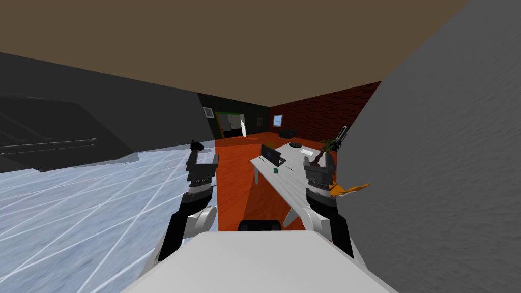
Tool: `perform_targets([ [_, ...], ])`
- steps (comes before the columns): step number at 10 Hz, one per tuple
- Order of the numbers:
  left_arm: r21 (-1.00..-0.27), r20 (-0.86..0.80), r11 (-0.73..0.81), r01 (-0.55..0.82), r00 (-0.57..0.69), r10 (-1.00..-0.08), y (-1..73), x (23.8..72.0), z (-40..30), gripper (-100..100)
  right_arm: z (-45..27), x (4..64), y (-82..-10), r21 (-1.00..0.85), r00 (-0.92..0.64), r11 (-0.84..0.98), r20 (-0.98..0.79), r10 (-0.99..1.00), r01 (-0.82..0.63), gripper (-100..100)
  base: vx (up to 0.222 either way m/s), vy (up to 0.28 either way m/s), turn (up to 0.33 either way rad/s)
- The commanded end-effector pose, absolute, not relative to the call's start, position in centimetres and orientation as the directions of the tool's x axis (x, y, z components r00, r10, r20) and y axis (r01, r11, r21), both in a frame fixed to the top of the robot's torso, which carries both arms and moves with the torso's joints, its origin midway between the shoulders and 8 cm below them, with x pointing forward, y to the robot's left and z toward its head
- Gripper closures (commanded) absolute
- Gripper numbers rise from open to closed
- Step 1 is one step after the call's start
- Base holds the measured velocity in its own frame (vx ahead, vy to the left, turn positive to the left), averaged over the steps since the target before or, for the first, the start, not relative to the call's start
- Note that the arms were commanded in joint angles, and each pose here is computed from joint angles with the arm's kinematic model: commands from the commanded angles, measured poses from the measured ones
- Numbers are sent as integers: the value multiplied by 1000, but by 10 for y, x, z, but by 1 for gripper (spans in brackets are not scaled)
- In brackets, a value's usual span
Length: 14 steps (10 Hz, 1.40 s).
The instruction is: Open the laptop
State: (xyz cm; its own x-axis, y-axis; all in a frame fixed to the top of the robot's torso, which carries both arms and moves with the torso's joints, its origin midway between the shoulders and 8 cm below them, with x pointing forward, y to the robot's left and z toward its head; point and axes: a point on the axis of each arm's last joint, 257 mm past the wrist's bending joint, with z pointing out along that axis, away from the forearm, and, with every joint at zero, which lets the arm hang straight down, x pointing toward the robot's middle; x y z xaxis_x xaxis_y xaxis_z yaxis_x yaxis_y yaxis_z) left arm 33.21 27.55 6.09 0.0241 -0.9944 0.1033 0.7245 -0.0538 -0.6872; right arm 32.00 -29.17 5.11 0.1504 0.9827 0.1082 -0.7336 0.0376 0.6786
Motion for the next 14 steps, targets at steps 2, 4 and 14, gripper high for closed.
perform_targets([
  [2, -687, 103, -54, 725, 24, -994, 275, 332, 61, 0, 51, 320, -292, 679, 150, 38, 108, 983, -734, 0, 0, 0, 0],
  [4, -687, 103, -54, 725, 24, -994, 275, 332, 61, 0, 51, 320, -292, 678, 150, 38, 108, 983, -734, 0, 0, 0, 0],
  [14, -687, 103, -54, 724, 24, -994, 275, 332, 61, 0, 9, 350, -265, 770, 120, 195, -153, 981, -607, -100, 11, 7, 30],
])
